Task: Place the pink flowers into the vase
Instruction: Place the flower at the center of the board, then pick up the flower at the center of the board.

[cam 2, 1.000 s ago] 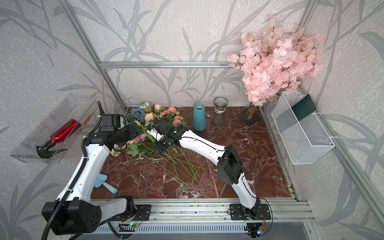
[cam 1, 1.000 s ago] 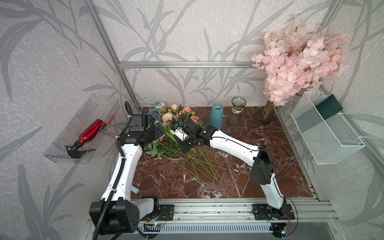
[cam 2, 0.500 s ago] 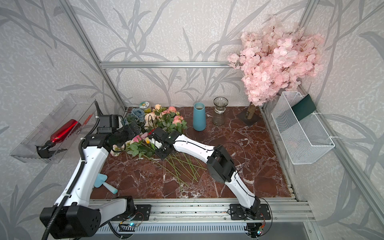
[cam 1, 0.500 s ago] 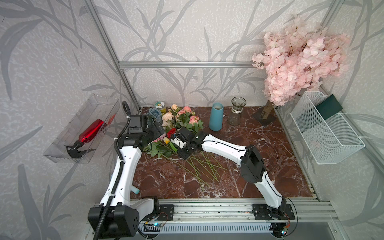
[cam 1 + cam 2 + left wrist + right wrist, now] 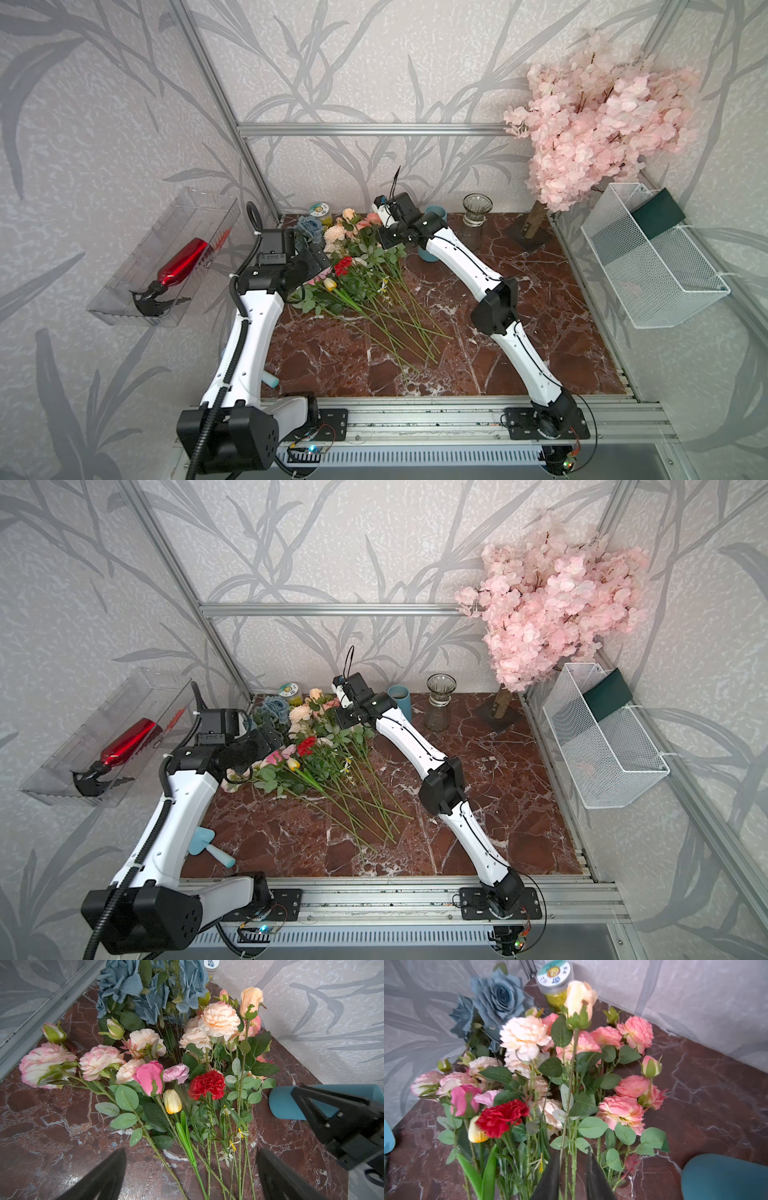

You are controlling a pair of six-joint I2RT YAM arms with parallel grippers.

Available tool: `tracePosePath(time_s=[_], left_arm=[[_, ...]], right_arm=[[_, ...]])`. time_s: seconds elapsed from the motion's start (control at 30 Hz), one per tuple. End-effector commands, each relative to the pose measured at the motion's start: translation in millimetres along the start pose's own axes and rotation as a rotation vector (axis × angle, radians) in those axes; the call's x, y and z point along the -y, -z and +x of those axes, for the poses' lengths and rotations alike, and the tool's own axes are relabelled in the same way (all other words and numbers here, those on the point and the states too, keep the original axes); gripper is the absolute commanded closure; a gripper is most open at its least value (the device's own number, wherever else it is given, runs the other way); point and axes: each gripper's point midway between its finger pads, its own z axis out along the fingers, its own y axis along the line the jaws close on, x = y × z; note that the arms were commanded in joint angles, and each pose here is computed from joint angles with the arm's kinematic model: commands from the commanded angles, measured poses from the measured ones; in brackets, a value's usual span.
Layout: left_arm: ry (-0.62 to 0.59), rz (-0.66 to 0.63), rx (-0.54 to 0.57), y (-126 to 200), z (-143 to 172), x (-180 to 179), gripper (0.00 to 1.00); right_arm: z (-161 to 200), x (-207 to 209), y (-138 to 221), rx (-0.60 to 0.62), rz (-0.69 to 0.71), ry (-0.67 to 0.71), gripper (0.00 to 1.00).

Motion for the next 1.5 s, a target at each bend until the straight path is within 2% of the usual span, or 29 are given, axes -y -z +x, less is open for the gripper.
tracePosePath(time_s=[0.0,0.17,0.47,0.77,1.1,1.17,1.27,1.47], left_arm=[[-0.003,-0.010,0.005,-2,-2,-1,0.02],[-0.003,-0.010,-0.006,-6,1,-2,0.02],[-0.003,-0.013,-0.016,-10,2,-3,0.02],[-0.006,-0.014,-0.018,-11,3,-3,0.02],[-0.008,-0.020,-0.017,-10,2,-4,0.02],[-0.009,-0.023,-0.016,-10,1,-4,0.02],[-0.010,-0.026,-0.016,-10,1,-4,0.02],[-0.012,-0.032,-0.016,-11,1,-6,0.02]], right_arm=[[40,-21,-25,-0.123,-0.073,-0.025,0.75],[47,-30,-33,-0.130,-0.146,-0.047,0.68],[57,-28,-44,-0.146,-0.148,-0.066,0.68],[60,-23,-48,-0.148,-0.127,-0.052,0.77],[56,-18,-50,-0.130,-0.117,-0.038,0.96],[55,-16,-51,-0.128,-0.118,-0.041,0.96],[56,-11,-53,-0.135,-0.116,-0.048,0.89],[63,-12,-60,-0.150,-0.128,-0.059,0.88]])
